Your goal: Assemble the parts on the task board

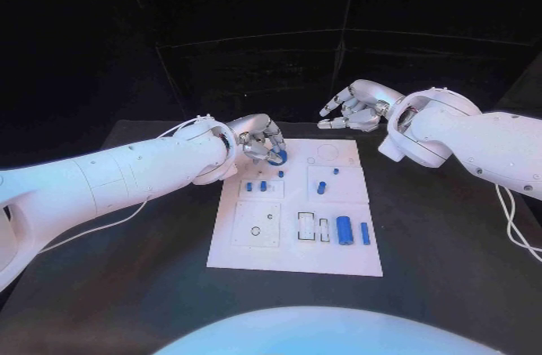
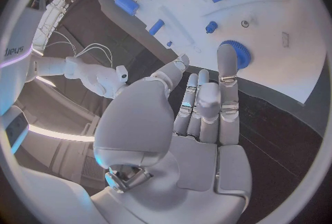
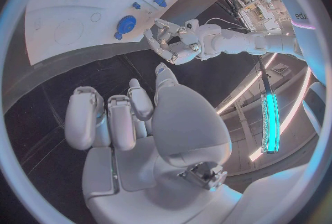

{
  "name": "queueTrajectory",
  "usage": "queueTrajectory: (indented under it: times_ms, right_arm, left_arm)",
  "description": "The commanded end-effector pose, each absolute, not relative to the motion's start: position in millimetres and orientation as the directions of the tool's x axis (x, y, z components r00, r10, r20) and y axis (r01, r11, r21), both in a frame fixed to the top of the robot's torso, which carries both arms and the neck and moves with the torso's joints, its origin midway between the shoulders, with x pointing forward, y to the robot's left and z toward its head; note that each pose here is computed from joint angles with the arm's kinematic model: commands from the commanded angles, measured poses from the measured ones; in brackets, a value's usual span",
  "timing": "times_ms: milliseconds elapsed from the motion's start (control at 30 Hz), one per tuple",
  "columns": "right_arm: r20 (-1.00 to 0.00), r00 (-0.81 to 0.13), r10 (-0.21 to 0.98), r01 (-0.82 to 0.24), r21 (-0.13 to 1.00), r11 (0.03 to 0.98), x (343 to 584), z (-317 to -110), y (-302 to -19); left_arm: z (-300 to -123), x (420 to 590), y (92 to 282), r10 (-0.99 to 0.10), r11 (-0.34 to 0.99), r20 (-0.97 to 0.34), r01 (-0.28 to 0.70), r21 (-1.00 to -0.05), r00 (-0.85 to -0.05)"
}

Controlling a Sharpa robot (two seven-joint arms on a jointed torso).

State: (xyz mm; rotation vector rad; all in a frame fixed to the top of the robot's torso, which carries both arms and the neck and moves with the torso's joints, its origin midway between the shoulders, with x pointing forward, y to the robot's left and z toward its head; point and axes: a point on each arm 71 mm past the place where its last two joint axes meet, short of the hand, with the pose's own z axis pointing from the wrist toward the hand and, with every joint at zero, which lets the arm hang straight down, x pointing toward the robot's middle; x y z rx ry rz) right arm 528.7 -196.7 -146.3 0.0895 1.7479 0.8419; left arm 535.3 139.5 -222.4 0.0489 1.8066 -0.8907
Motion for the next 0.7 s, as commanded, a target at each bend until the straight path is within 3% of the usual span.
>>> queueTrajectory:
  times_ms: [33,233,700]
  right_arm:
    - [-0.812,-0.362,0.457,-0.359,0.574,0.736,528.8,-145.0,-194.8]
    - [-0.812,-0.364,0.457,-0.362,0.575,0.734,528.7,-145.0,-192.9]
    - [-0.811,-0.366,0.456,-0.366,0.576,0.731,528.5,-144.9,-190.0]
  left_arm:
    - [-227.0,533.0,132.2,-0.184,0.719,-0.905,0.575,-0.391,-0.385]
    - [-239.2,535.0,127.2,-0.084,0.736,-0.915,0.595,-0.324,-0.395]
    - [-251.9,539.6,118.5,-0.019,0.748,-0.917,0.603,-0.277,-0.398]
